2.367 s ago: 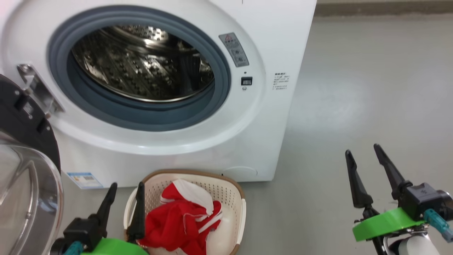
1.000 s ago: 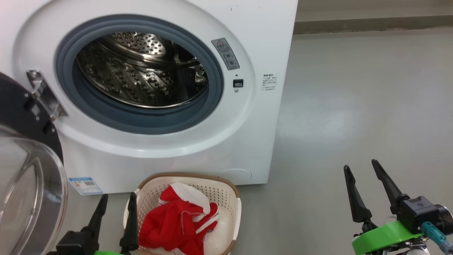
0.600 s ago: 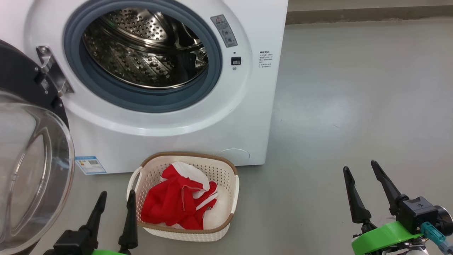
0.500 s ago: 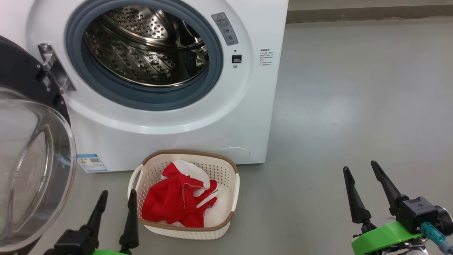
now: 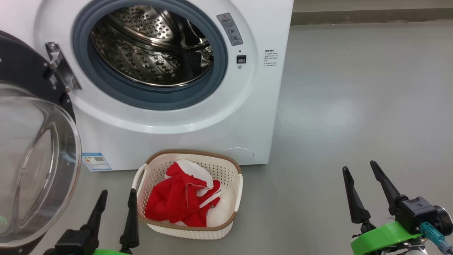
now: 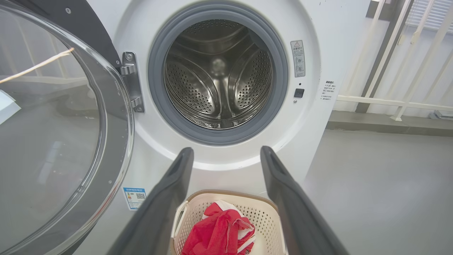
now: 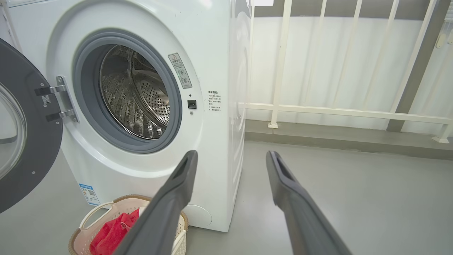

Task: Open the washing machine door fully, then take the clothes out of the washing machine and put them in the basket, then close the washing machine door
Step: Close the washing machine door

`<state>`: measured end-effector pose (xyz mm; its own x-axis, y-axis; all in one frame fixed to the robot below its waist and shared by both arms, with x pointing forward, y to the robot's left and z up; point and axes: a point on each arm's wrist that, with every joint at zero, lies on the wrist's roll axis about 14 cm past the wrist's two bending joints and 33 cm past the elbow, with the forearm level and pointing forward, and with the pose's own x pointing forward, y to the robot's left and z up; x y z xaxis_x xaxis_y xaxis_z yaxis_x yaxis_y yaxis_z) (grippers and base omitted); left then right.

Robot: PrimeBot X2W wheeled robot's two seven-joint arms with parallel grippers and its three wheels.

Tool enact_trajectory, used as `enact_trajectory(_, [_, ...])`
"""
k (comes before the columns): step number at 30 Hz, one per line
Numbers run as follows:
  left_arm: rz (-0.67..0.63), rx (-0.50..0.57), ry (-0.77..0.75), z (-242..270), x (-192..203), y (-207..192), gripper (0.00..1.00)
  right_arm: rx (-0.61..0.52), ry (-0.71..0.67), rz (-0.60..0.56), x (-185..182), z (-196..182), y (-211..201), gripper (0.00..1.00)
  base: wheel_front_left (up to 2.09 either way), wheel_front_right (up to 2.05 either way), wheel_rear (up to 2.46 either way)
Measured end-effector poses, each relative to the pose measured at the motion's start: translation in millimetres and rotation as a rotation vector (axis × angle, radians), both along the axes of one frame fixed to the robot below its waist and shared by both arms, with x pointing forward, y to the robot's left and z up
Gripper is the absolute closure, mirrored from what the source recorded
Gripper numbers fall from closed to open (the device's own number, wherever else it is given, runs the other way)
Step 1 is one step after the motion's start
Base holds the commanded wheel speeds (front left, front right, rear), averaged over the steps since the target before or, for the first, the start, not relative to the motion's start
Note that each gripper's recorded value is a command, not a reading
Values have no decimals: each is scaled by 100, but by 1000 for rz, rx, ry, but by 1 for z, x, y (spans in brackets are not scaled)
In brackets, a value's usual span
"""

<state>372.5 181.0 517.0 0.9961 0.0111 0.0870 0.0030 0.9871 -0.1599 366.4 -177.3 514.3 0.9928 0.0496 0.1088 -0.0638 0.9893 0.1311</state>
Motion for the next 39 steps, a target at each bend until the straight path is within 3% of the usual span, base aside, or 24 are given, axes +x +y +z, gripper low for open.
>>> enact_trajectory(14, [92, 3, -51, 17, -13, 25, 0, 0, 3, 114, 15, -1, 39, 0, 0, 0, 0])
enact_trajectory(20, [165, 18, -69, 24, -24, 44, 0, 1, -21, 213, 28, 7, 73, 0, 0, 0, 0])
enact_trajectory(39, [437, 42, -66, 28, -87, 113, 0, 5, -34, 468, 42, 11, 165, 0, 0, 0, 0])
